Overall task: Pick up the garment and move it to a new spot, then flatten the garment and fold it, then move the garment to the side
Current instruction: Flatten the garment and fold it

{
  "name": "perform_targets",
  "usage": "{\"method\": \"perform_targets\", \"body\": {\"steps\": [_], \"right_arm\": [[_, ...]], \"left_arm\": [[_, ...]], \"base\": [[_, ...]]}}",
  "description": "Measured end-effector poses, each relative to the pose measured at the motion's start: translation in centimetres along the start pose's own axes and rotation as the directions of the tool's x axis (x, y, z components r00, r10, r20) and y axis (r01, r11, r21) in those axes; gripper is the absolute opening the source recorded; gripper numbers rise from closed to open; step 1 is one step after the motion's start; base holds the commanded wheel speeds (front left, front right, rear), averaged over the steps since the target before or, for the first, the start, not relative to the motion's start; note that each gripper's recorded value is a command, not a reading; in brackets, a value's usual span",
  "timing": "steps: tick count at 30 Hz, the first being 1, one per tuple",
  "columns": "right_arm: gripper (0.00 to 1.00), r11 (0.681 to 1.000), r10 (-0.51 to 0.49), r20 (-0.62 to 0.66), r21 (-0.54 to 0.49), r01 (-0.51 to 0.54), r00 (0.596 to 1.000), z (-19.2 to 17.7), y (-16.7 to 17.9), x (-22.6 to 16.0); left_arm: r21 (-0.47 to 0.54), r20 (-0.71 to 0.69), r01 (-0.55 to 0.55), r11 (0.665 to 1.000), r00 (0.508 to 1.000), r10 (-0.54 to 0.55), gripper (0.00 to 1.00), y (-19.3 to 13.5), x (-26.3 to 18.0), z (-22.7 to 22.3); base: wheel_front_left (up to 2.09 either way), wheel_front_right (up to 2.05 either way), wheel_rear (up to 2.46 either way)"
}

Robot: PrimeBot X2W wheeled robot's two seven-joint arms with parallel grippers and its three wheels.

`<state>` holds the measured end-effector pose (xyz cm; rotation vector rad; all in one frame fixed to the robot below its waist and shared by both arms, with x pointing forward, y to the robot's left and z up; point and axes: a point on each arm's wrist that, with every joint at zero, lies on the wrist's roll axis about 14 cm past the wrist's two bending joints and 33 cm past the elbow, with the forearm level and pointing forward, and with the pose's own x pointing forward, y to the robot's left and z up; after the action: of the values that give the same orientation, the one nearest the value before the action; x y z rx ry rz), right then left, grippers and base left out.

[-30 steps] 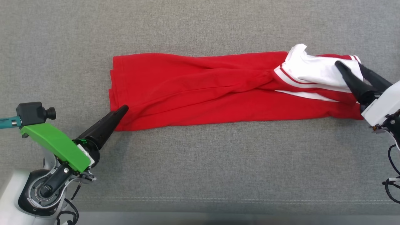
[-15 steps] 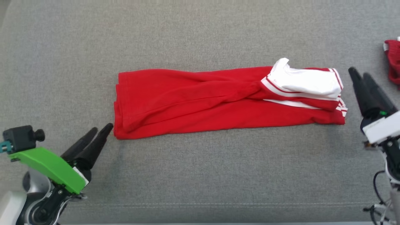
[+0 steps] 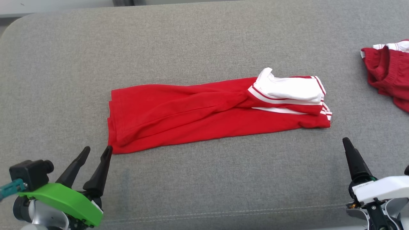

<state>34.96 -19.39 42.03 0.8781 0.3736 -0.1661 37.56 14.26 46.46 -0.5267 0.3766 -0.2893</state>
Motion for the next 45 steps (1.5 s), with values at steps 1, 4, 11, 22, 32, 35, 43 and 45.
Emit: {"method": "perform_targets", "body": {"steps": [1,4,11,22,32,35,43,45], "right_arm": [[1.0,1.0,-0.012,0.012,0.019,0.012,1.0,0.0,-0.3,-0.2],[1.0,0.996,-0.045,0.043,0.078,0.041,0.998,-0.1,-1.2,-0.5],[1.0,0.983,-0.064,0.045,0.174,0.056,0.997,-0.8,-2.3,-0.1],[1.0,0.975,-0.008,-0.012,0.22,0.01,1.0,-2.6,-0.9,2.8],[1.0,0.976,0.022,-0.053,0.216,-0.01,0.998,-3.8,0.1,4.5],[1.0,0.976,0.033,-0.057,0.218,-0.02,0.998,-3.9,0.6,5.1],[1.0,0.975,0.063,-0.072,0.215,-0.046,0.995,-4.3,1.6,6.3],[1.0,0.975,0.07,-0.069,0.217,-0.053,0.995,-4.2,1.9,6.6]], "left_arm": [[0.012,0.01,-0.001,1.0,1.0,0.001,1.0,-0.2,-0.1,0.0],[0.046,0.052,-0.013,0.999,0.999,0.011,1.0,-0.7,-0.2,0.2],[0.136,0.145,-0.016,0.991,0.989,-0.004,1.0,-1.6,-0.3,1.2],[0.219,0.166,-0.06,0.974,0.986,0.023,1.0,-1.2,-1.0,0.5],[0.241,0.203,-0.106,0.965,0.978,0.056,1.0,-0.6,-1.4,0.9],[0.231,0.217,-0.118,0.966,0.974,0.068,1.0,-0.5,-1.6,1.1],[0.201,0.226,-0.183,0.962,0.965,0.136,1.0,0.9,-2.4,0.7],[0.197,0.223,-0.189,0.962,0.964,0.144,1.0,1.0,-2.5,0.5]], "base": [[0.0,0.0,0.0],[0.0,0.0,0.0],[0.0,0.0,0.0],[0.0,0.0,0.0],[0.0,0.0,0.0],[0.0,0.0,0.0],[0.0,0.0,0.0],[0.0,0.0,0.0]]}}
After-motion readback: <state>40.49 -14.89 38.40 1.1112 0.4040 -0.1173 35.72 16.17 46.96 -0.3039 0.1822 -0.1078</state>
